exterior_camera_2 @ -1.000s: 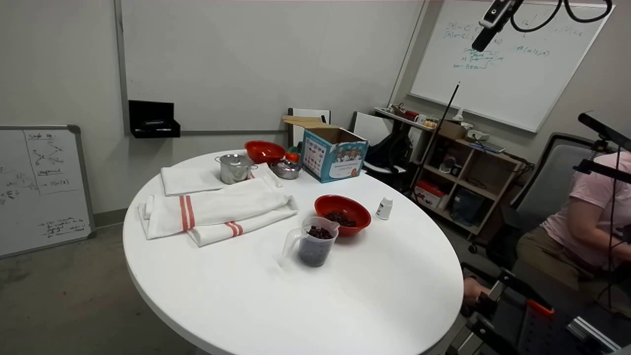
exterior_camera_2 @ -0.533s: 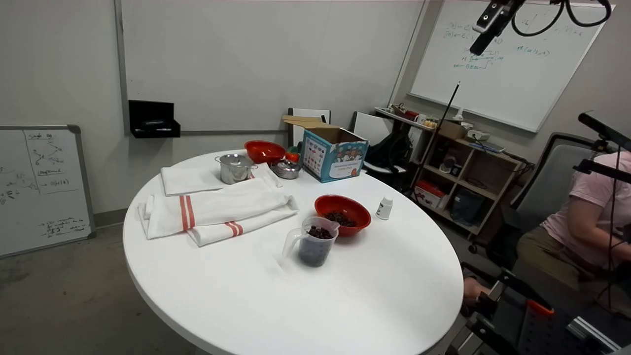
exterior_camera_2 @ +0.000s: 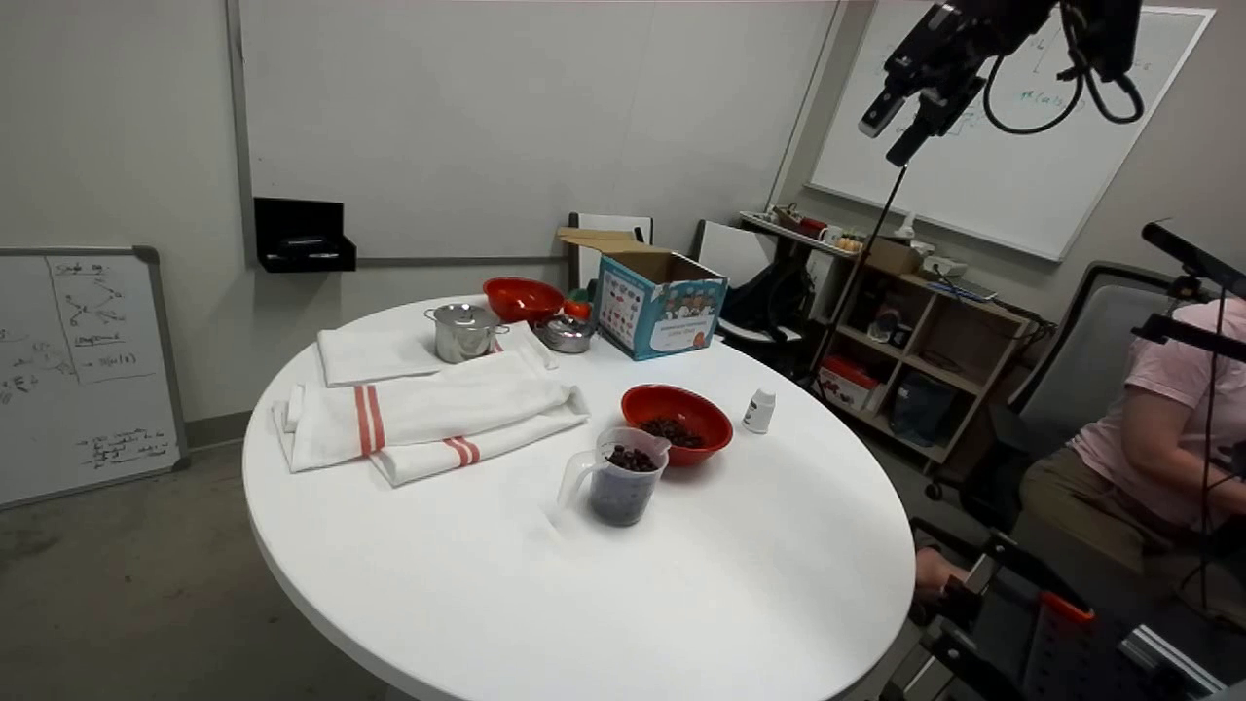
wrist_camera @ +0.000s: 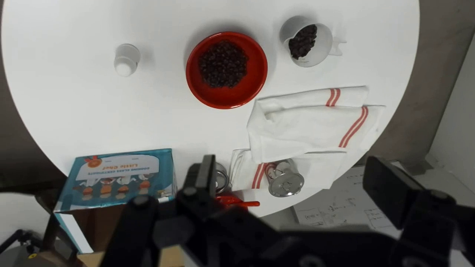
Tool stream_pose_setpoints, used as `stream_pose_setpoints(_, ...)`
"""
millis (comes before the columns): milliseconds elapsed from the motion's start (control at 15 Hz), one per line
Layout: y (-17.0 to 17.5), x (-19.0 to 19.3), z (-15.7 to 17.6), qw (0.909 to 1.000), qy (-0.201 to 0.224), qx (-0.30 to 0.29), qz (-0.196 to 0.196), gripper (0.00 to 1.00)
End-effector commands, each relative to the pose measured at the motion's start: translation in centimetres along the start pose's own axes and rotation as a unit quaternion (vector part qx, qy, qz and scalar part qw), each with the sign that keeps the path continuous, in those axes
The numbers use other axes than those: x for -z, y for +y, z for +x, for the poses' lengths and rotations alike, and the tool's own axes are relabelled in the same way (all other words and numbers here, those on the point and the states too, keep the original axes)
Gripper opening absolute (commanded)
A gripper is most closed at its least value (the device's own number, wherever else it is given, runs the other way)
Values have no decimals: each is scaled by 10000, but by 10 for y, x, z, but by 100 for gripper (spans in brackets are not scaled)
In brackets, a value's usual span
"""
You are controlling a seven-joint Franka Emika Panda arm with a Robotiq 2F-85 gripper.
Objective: Use the white bottle to pull the box then put the bottle in the box
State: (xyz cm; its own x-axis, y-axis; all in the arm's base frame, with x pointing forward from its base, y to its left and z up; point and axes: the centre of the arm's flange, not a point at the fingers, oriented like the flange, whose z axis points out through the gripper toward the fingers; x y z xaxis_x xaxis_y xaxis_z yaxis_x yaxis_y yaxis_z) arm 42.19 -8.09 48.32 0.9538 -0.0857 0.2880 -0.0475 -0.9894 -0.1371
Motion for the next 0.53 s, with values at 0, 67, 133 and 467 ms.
stream_pose_setpoints(0,13,-40,20,9989,-35,-372,-272,100)
stream_pose_setpoints(67,17,-49,25,9984,-46,-447,-335,100)
stream_pose_setpoints(133,23,-59,31,9979,-62,-535,-373,100)
stream_pose_setpoints(467,32,-67,24,9971,-81,-702,-290,100)
